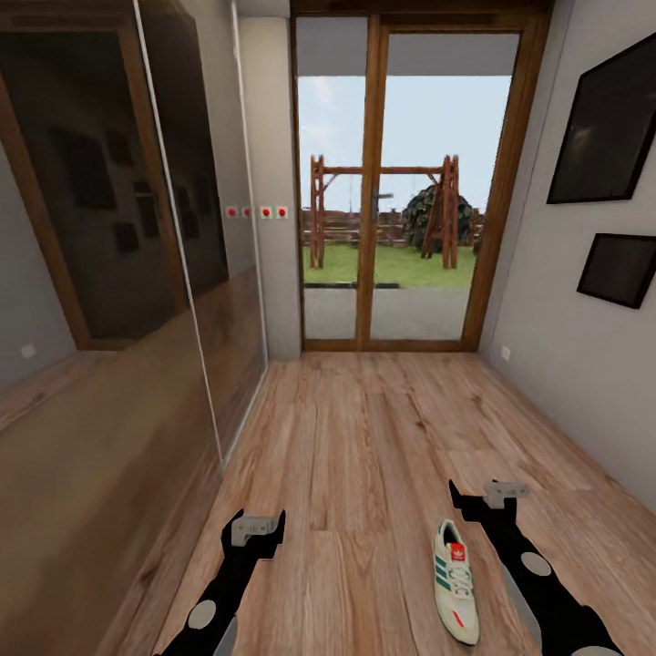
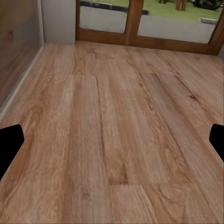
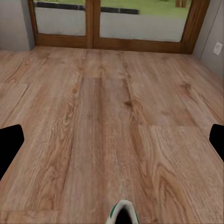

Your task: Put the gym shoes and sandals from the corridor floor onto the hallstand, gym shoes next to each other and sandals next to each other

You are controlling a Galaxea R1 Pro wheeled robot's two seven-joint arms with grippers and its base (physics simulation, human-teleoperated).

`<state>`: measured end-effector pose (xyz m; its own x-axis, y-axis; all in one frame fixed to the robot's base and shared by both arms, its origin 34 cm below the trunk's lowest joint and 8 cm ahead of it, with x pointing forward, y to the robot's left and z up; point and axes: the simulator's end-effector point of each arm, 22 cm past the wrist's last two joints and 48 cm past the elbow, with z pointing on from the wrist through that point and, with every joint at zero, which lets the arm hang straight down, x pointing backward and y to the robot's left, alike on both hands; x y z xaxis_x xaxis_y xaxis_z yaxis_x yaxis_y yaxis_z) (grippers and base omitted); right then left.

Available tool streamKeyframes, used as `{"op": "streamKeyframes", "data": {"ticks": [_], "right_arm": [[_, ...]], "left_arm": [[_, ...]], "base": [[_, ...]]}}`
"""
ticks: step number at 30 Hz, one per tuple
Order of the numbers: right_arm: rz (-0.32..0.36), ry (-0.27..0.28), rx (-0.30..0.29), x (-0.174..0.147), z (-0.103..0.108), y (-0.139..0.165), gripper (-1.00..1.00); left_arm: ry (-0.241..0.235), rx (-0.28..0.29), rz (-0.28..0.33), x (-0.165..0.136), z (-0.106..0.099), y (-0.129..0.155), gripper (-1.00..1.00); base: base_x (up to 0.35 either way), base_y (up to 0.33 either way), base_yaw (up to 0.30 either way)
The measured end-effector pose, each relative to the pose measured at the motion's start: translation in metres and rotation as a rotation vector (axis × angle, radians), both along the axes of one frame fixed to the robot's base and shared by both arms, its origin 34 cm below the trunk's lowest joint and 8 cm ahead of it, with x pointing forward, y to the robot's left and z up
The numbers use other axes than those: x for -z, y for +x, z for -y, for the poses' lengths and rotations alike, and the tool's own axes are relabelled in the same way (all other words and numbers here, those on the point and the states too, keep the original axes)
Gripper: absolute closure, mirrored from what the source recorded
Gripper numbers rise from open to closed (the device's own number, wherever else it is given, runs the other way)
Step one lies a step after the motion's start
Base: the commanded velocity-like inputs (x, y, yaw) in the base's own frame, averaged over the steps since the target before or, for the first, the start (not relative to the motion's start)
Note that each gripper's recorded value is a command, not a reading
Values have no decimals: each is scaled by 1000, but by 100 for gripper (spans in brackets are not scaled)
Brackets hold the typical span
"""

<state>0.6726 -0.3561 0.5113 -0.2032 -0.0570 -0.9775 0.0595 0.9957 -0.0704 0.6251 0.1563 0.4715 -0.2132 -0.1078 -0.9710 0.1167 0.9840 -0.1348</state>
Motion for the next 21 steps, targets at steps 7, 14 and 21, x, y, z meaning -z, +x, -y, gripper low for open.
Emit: {"op": "streamKeyframes", "data": {"ticks": [7,14,21], "right_arm": [[0,0,0,0,0,0,-100],[0,0,0,0,0,0,-100],[-1,0,0,0,0,0,-100]], "left_arm": [[1,2,0,0,1,0,-100],[0,4,0,0,2,0,-100],[-1,3,0,0,2,0,-100]], "base": [[338,2,1],[153,0,0],[57,9,0]]}}
